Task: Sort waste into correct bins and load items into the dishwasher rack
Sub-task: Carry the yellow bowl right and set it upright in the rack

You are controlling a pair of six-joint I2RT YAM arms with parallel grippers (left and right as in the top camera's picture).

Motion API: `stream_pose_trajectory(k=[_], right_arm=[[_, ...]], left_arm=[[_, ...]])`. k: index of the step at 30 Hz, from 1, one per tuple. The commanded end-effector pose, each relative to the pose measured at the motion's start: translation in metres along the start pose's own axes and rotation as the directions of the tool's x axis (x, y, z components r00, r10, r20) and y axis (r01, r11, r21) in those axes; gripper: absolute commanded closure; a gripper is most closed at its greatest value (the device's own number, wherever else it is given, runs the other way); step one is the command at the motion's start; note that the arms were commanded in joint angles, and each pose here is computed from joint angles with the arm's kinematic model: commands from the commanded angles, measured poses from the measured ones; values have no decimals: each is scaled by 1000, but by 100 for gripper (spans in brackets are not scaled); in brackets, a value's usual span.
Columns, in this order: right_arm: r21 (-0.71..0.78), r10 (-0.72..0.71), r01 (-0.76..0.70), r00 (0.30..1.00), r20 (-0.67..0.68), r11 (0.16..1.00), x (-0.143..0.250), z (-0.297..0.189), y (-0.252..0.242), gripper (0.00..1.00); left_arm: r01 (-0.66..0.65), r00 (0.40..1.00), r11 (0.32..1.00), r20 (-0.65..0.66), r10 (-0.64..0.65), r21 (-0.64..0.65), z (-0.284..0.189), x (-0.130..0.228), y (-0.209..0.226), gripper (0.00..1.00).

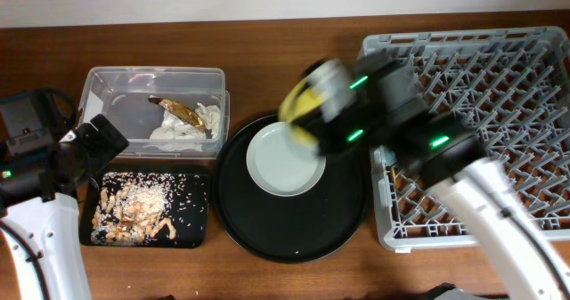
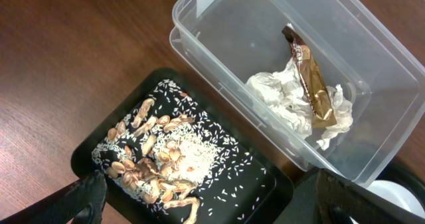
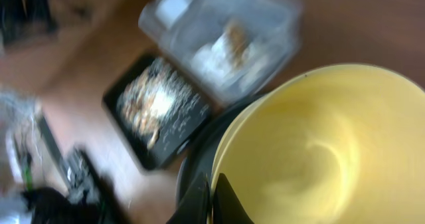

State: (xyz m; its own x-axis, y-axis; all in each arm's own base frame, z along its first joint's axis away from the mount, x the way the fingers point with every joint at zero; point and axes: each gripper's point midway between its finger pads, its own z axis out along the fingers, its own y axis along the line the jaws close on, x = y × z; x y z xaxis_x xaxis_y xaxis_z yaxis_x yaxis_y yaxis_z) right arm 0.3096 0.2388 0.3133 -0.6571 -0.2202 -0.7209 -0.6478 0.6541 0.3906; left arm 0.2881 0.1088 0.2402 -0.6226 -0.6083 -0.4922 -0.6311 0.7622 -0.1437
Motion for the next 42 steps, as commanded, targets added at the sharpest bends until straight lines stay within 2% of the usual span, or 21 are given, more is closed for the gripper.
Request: stream_pose_trajectory(k=[1, 4, 8, 10, 14, 19, 22, 27, 29, 36, 38, 42], right_arm=[[-183, 87, -57, 983, 161, 981, -35, -54, -52, 96], [-248, 154, -82, 945, 287, 965, -51, -91, -119, 96], [-361, 175, -29, 909, 378, 932, -50, -114, -186, 96], [-436, 248, -68, 895, 370, 897, -39, -110, -232, 96], [-461, 399, -223, 855, 331, 859, -4, -81, -316, 96], [-456, 507, -340, 801, 318, 823, 32, -64, -372, 96], [-462, 563, -398, 767, 307, 793, 51, -63, -390, 96], [-476, 602, -429, 738, 306, 768, 62, -77, -398, 96], [-487, 649, -476, 703, 290, 733, 68, -83, -402, 79], [-498, 757, -583, 583, 294, 642, 94, -115, -421, 52], [-498, 773, -599, 557, 305, 627, 101, -126, -427, 48], [-485, 776, -607, 529, 343, 629, 106, -149, -432, 48]], left_arm=[[11, 1000, 1000, 11, -11, -11, -2, -1, 3, 1], [11, 1000, 1000, 10, -11, -11, -2, -1, 3, 1], [11, 1000, 1000, 11, -11, -11, -2, -1, 3, 1], [11, 1000, 1000, 10, -11, -11, -2, -1, 3, 1], [11, 1000, 1000, 10, -11, -11, -2, -1, 3, 1], [11, 1000, 1000, 10, -11, -10, -2, -1, 3, 1], [11, 1000, 1000, 10, -11, -11, -2, -1, 3, 1], [11, 1000, 1000, 10, -11, -11, -2, -1, 3, 1], [11, 1000, 1000, 11, -11, -11, -2, -1, 3, 1], [11, 1000, 1000, 10, -11, -10, -2, -1, 3, 1], [11, 1000, 1000, 11, -11, -11, -2, -1, 3, 1], [11, 1000, 1000, 11, -11, -11, -2, -1, 3, 1]])
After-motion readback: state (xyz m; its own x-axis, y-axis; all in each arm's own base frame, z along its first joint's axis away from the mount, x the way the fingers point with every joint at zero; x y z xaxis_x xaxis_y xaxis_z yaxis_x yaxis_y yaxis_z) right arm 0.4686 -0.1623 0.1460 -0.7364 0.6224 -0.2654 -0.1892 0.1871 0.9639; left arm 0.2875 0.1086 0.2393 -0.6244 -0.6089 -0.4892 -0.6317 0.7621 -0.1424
